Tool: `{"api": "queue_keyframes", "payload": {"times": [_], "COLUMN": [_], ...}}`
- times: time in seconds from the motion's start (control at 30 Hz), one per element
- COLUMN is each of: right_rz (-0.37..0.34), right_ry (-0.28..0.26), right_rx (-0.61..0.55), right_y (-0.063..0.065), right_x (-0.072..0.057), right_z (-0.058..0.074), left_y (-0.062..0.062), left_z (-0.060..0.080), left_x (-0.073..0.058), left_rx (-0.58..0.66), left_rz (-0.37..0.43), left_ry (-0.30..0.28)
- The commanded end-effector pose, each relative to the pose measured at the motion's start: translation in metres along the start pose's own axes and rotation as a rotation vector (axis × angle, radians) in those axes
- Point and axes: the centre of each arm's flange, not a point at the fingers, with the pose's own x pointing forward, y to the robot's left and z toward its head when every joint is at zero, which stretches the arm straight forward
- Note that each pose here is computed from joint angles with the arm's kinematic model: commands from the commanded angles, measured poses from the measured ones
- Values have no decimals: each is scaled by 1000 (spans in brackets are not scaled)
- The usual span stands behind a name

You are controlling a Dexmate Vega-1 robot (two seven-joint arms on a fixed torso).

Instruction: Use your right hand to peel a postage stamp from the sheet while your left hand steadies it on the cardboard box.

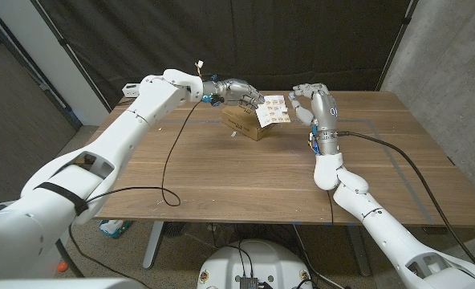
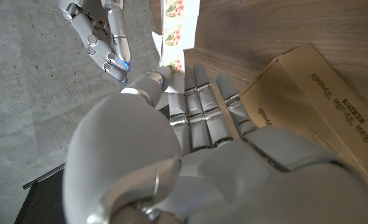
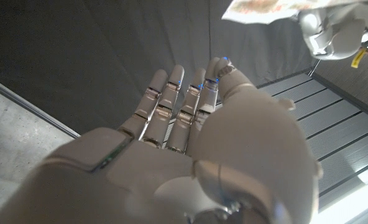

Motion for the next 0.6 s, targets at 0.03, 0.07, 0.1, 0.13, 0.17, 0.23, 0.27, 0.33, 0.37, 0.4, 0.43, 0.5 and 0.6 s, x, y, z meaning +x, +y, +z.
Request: {"api": "queue_keyframes", "payload": {"times": [0.03,0.07,0.1,0.13,0.17,0.23,0.27,0.33,0.37,0.4,0.43,0.5,0.6], "right_rz": [-62,-66,-67,-70,-69,-63,-66,-70,-75,-74,-77,-81,-97], "right_ry": [17,16,16,18,20,28,35,52,63,67,76,85,101], "right_rx": [44,45,47,52,59,73,77,98,104,113,123,125,126], "right_y": [2,2,2,2,2,2,2,1,0,-1,-2,-5,-8], "right_x": [-3,-2,-2,-2,-2,-1,0,0,1,1,1,1,1], "right_z": [5,6,6,6,6,6,6,5,4,3,3,2,3], "left_y": [4,4,4,4,4,5,5,6,6,6,6,6,6], "left_z": [-14,-15,-16,-17,-19,-22,-23,-26,-27,-28,-28,-30,-33], "left_x": [-18,-20,-21,-22,-24,-26,-28,-31,-33,-35,-37,-40,-45], "left_rx": [-22,-30,-33,-40,-54,-67,-76,-96,-101,-108,-115,-129,-152], "left_rz": [126,131,136,143,150,158,164,175,184,192,199,206,219], "left_ry": [-13,-15,-18,-23,-29,-37,-43,-50,-55,-58,-63,-78,-101]}}
